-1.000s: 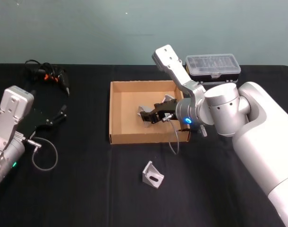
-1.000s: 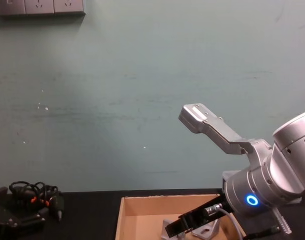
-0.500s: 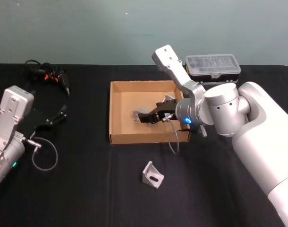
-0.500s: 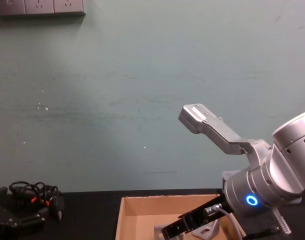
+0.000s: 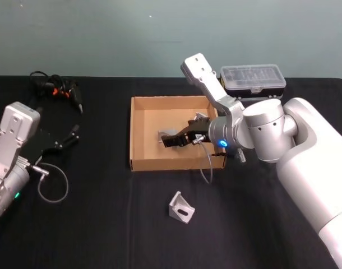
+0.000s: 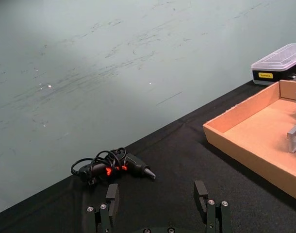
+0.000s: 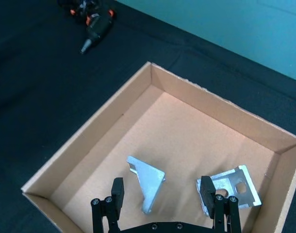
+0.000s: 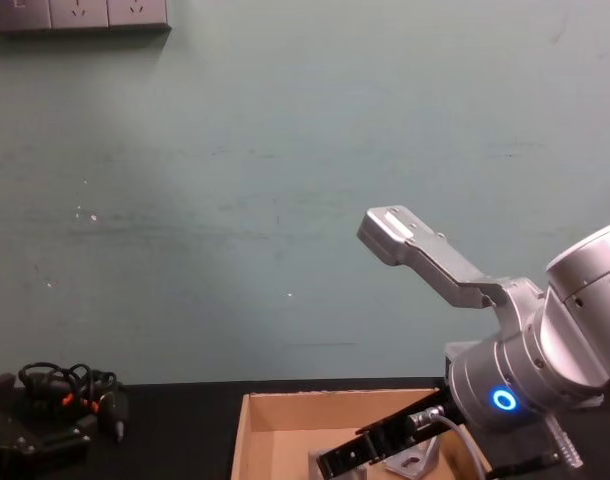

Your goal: Use one hand to pick up the angle iron from the table and place it into the box.

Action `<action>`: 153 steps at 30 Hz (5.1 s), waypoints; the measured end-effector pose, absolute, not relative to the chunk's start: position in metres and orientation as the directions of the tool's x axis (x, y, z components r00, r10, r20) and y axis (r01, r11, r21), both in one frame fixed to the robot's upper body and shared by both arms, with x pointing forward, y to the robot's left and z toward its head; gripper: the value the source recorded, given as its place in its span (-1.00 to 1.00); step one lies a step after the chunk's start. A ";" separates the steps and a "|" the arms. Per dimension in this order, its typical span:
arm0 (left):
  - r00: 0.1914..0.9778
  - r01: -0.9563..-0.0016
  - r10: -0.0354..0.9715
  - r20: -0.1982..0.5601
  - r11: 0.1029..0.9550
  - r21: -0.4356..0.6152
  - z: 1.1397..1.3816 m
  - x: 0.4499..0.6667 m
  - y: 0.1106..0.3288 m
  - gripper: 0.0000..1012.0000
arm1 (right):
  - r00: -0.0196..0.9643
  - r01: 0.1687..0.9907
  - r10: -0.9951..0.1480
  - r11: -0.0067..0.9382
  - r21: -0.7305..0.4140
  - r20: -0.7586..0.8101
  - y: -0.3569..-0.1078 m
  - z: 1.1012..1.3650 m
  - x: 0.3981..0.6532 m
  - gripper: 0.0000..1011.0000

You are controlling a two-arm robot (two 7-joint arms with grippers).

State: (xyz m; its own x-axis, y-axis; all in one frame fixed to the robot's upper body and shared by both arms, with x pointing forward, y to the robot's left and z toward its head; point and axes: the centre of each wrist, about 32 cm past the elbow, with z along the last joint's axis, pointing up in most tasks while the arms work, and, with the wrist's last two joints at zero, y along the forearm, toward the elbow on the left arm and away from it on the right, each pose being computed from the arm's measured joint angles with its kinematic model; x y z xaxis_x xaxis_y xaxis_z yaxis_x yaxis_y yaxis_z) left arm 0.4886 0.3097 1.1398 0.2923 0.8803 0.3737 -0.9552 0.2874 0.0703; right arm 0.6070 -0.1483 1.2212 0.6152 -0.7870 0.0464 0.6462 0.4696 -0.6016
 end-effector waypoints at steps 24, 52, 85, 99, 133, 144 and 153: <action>0.292 -0.955 0.880 0.374 0.287 0.070 1.140 0.489 0.310 1.00 | 0.695 0.653 -0.714 0.579 -0.488 0.082 -0.191 1.245 0.527 0.99; 0.292 -0.955 0.880 0.374 0.287 0.070 1.140 0.489 0.310 1.00 | 0.838 0.495 -0.537 0.677 -0.544 0.094 -0.216 1.227 0.464 0.99; 0.292 -0.955 0.880 0.374 0.287 0.070 1.140 0.489 0.310 1.00 | 0.851 0.452 -0.523 0.669 -0.590 0.059 -0.185 1.203 0.484 0.99; 0.292 -0.955 0.880 0.374 0.287 0.070 1.140 0.489 0.310 1.00 | 0.848 0.455 -0.526 0.664 -0.594 0.062 -0.177 1.198 0.489 0.99; 0.292 -0.955 0.880 0.374 0.287 0.070 1.140 0.489 0.310 1.00 | 0.848 0.456 -0.526 0.664 -0.593 0.063 -0.179 1.199 0.488 -0.10; 0.292 -0.955 0.880 0.374 0.287 0.070 1.140 0.489 0.310 1.00 | 0.827 0.482 -0.561 0.677 -0.556 0.035 -0.190 1.217 0.488 -0.10; 0.292 -0.955 0.880 0.374 0.287 0.070 1.140 0.489 0.310 1.00 | 0.802 0.508 -0.597 0.677 -0.532 0.007 -0.193 1.239 0.507 -0.10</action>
